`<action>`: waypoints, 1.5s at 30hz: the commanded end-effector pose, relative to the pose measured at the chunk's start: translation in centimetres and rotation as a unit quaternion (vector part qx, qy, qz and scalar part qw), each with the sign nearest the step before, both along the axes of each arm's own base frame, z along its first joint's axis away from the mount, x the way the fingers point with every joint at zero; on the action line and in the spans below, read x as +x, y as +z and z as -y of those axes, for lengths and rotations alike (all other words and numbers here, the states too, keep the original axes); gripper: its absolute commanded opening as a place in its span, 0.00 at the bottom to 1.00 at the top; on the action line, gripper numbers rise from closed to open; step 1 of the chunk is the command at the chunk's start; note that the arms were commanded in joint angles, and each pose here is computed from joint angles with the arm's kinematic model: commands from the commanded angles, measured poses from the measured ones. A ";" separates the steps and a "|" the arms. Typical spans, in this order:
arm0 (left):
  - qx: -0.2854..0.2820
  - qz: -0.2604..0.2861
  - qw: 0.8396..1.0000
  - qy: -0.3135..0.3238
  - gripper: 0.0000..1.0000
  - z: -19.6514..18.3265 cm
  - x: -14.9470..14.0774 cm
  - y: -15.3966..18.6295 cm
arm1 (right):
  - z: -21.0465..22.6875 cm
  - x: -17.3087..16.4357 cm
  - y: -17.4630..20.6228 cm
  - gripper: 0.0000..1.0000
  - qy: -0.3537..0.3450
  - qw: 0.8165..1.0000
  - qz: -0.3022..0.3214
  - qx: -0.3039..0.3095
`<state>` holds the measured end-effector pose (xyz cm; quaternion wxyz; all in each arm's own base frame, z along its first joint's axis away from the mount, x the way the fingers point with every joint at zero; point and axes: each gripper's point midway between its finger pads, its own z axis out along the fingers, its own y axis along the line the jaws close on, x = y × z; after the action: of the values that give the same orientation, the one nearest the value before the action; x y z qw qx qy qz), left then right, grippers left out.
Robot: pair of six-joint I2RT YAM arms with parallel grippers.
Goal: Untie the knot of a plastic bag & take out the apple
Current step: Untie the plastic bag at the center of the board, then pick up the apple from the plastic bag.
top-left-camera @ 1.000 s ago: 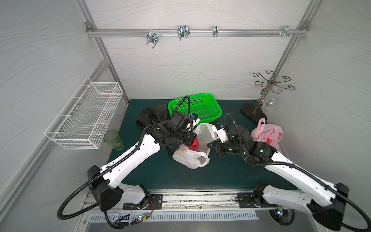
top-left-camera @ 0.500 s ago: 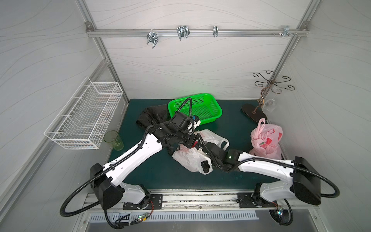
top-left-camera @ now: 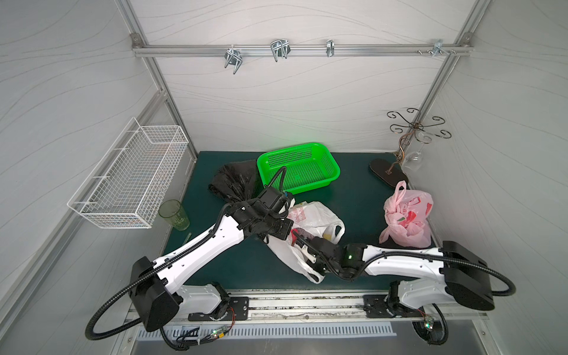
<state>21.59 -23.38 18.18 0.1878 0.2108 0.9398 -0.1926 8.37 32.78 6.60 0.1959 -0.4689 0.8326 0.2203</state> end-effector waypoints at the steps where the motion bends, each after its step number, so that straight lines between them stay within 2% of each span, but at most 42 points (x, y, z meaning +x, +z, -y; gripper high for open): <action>1: 0.005 0.005 1.000 0.021 0.00 -0.4 0.2 0.1 | -2.3 -1.4 0.9 0.02 0.067 0.997 0.026 0.015; 4: 0.006 0.003 1.000 0.023 0.00 -0.5 0.2 -0.1 | -2.6 -0.7 1.3 0.06 0.051 0.998 0.029 0.029; 5: 0.004 0.004 1.000 0.023 0.00 -0.5 0.3 -0.1 | -2.4 0.1 1.6 0.11 0.035 0.998 0.031 0.033; 6: 0.002 0.003 1.000 0.022 0.00 -0.4 0.2 -0.1 | -2.0 1.4 1.9 0.23 0.008 0.999 0.032 0.034; 7: -0.002 0.003 1.000 0.021 0.00 -0.3 0.2 0.0 | -1.5 2.9 2.1 0.29 -0.018 0.999 0.033 0.032; 8: -0.004 0.002 1.000 0.019 0.00 -0.2 0.1 0.0 | -1.1 3.9 2.2 0.31 -0.035 0.998 0.033 0.028; 10: -0.010 0.000 1.000 0.011 0.00 0.0 -0.1 0.1 | -0.1 6.7 2.6 0.41 -0.077 0.996 0.040 0.018; 12: -0.012 -0.001 1.000 0.008 0.00 0.1 -0.2 0.1 | 0.6 8.7 2.9 0.42 -0.105 0.994 0.037 0.014; 14: -0.014 -0.002 1.000 0.005 0.00 0.1 -0.3 0.2 | 0.9 10.3 3.1 0.49 -0.123 0.992 0.034 0.017; 17: -0.017 0.001 1.000 0.004 0.00 0.0 -0.4 0.3 | 0.4 11.2 3.5 0.57 -0.114 0.993 0.029 0.024; 21: -0.014 -0.001 1.000 0.005 0.00 -0.1 -0.5 -0.1 | -1.2 10.8 3.8 0.70 -0.082 0.996 0.015 0.040; 24: 0.006 -0.010 1.000 0.016 0.00 -0.7 -0.6 -0.8 | -2.0 10.9 3.7 0.78 -0.079 0.996 0.006 0.044; 28: 0.031 -0.023 0.999 0.037 0.00 -1.7 -0.7 -1.8 | -3.1 11.2 3.4 0.82 -0.074 0.996 0.002 0.042; 35: 0.027 -0.019 0.998 0.047 0.00 -2.0 -0.8 -2.0 | -5.8 11.4 2.3 0.82 -0.062 0.998 0.016 0.011; 45: 0.025 -0.015 0.998 0.047 0.00 -2.4 -1.2 -1.9 | -6.6 12.2 -2.2 0.79 -0.082 0.995 -0.001 -0.056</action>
<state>20.30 -19.14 14.08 0.1436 0.1374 0.9726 -0.1208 21.37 40.12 6.86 0.2167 -0.4011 0.8694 0.1908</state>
